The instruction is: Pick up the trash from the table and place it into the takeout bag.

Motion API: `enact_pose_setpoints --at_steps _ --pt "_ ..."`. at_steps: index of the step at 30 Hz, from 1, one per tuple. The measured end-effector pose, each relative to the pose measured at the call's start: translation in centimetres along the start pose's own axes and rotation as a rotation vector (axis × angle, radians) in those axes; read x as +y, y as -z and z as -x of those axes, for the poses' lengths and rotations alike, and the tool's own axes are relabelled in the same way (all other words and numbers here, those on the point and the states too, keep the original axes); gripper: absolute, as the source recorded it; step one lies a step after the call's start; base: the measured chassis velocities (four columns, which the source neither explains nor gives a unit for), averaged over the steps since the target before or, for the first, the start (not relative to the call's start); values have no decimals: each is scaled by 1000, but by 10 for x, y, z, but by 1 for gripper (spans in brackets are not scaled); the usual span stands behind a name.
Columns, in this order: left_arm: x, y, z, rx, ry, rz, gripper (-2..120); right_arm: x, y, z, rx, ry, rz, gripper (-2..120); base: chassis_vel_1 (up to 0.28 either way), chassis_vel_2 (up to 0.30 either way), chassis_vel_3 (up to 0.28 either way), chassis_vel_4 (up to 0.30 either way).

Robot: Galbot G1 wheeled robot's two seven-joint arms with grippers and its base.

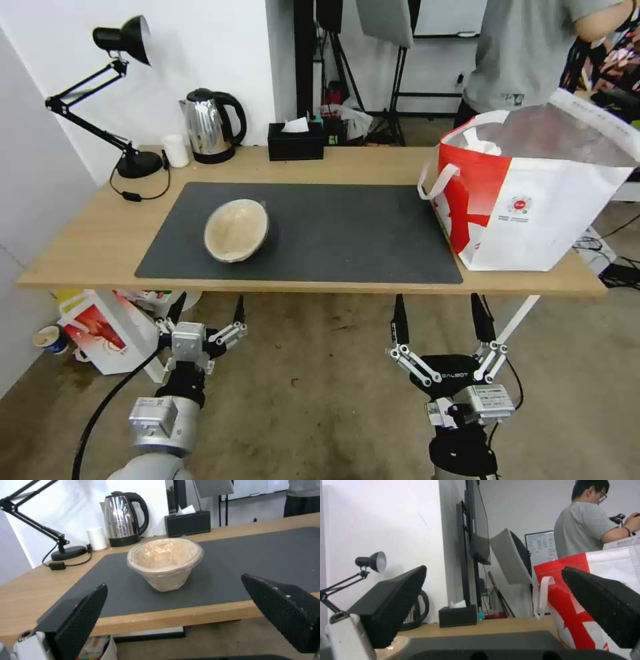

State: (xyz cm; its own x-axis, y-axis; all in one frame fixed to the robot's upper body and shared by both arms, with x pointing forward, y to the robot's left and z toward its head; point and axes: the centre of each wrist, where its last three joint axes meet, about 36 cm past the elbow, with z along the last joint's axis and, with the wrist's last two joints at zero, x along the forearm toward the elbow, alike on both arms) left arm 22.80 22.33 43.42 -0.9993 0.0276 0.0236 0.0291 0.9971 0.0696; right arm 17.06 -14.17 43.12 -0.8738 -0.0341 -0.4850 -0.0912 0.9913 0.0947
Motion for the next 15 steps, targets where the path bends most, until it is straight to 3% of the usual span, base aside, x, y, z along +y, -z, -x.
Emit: enact_pose_setpoints --at_steps 15 --pt "0 0 0 0 0 0 100 0 0 0 1 0 0 100 0 0 0 0"
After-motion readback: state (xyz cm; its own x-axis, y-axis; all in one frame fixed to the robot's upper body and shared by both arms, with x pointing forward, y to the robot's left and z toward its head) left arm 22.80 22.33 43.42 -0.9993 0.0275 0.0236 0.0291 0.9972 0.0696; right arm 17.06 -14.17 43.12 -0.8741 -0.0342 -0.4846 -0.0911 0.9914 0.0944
